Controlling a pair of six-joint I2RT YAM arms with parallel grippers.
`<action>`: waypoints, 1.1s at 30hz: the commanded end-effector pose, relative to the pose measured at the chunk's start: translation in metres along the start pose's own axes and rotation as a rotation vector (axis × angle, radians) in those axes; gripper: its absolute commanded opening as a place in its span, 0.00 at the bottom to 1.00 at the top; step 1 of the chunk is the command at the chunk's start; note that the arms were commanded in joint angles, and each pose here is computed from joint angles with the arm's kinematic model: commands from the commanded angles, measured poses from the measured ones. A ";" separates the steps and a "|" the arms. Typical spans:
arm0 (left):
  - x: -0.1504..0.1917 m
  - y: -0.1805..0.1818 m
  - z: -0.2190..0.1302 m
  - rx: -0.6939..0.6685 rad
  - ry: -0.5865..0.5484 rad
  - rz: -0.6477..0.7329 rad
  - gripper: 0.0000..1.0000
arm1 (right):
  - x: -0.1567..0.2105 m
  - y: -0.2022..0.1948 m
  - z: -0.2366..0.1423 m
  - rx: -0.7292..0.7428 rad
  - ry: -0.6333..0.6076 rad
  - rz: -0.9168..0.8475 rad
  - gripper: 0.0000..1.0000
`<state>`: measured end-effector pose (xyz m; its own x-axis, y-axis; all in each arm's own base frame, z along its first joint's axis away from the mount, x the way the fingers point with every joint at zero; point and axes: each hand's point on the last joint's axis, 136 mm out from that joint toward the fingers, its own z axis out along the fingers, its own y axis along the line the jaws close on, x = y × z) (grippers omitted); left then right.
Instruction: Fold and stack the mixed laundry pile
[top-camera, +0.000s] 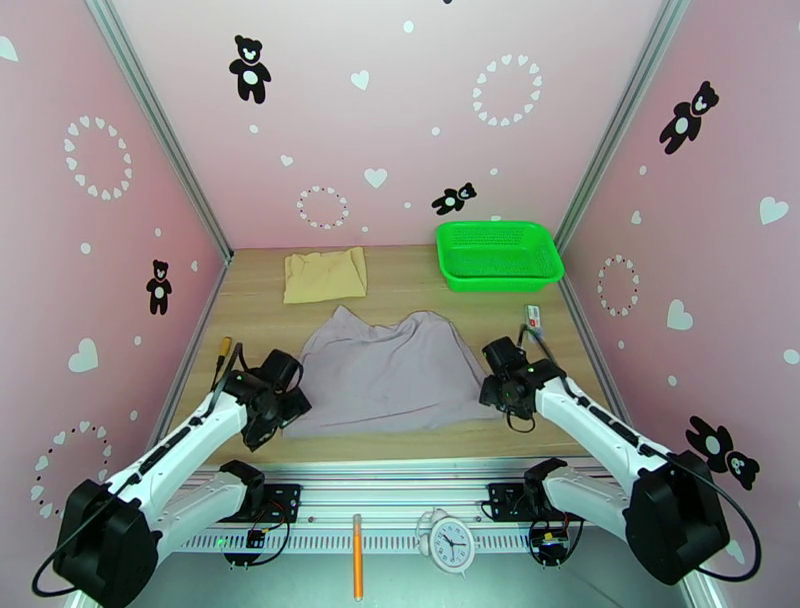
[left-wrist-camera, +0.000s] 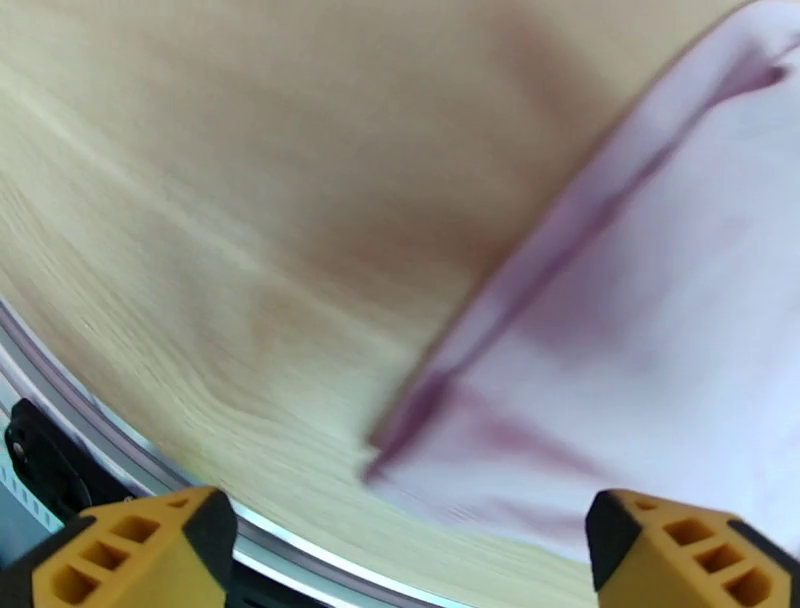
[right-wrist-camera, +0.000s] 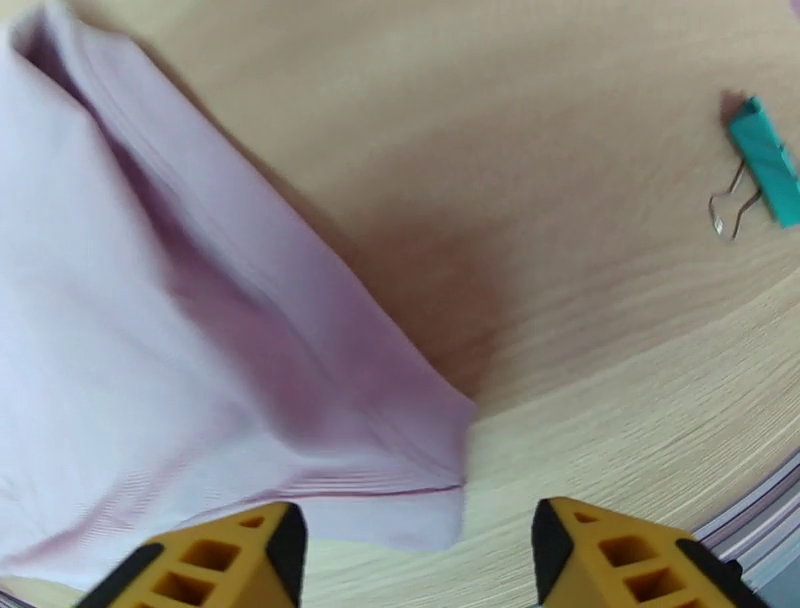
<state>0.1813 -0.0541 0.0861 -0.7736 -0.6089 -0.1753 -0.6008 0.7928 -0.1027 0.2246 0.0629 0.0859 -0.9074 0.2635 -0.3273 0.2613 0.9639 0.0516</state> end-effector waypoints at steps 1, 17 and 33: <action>-0.040 -0.031 -0.032 0.014 -0.089 0.093 0.99 | -0.039 0.035 -0.033 -0.114 -0.072 -0.191 0.82; -0.174 -0.236 0.045 0.117 -0.088 0.363 0.76 | -0.160 0.156 0.022 -0.327 -0.083 -0.525 0.67; -0.186 -0.259 0.119 0.046 -0.021 0.364 0.50 | -0.166 0.161 0.072 -0.299 -0.013 -0.544 0.62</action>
<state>0.5090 -0.1525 0.0416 -0.9178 -0.2965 -0.2642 -0.2738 0.9543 -0.1198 0.4335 0.1697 0.0866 -0.8808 -0.2553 -0.3988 -0.3312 0.9341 0.1334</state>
